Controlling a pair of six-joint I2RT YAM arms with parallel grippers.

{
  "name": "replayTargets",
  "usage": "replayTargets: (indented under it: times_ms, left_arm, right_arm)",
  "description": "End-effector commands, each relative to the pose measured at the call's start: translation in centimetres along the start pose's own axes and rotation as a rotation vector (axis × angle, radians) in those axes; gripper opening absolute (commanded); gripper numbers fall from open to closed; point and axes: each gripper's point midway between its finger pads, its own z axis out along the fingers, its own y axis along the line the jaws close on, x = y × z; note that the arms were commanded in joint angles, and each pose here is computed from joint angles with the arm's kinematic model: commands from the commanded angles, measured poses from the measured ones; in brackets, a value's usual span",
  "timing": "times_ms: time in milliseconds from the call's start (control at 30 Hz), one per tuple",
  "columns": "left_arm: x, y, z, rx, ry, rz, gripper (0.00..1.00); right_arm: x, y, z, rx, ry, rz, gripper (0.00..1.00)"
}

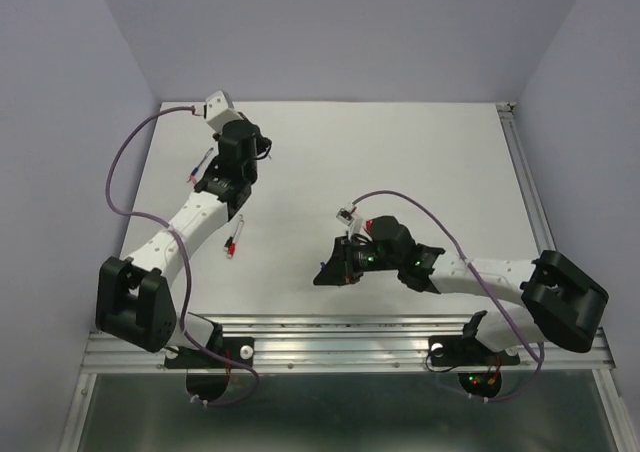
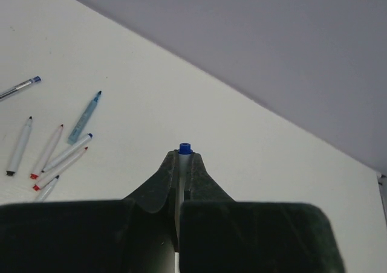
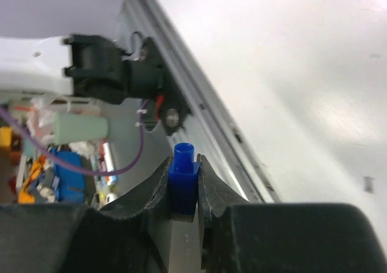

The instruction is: Open the pen caps

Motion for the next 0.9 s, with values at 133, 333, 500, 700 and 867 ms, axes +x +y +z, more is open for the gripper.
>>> replayTargets:
  times_ms: [133,333,500,700,867]
  left_arm:
    - [4.0,3.7,-5.9,0.039,0.237,0.186,0.0]
    - [7.3,5.2,-8.2,0.089,0.322,0.145,0.0]
    - [7.1,6.5,-8.3,0.028,0.316,0.159,0.0]
    - [7.2,7.7,-8.1,-0.036,0.308,0.172,0.0]
    - [7.1,8.4,-7.8,-0.085,0.302,0.187,0.0]
  right_arm:
    - [-7.8,-13.3,-5.6,0.807,-0.245,-0.045,0.01]
    - [-8.0,-17.0,-6.9,0.998,-0.223,-0.06,0.07]
    - [-7.6,-19.0,-7.5,1.074,-0.215,-0.042,0.1]
    - [-6.8,-20.3,-7.6,1.116,-0.176,-0.04,0.17]
    - [-6.7,-20.5,-8.2,1.145,-0.176,-0.041,0.29]
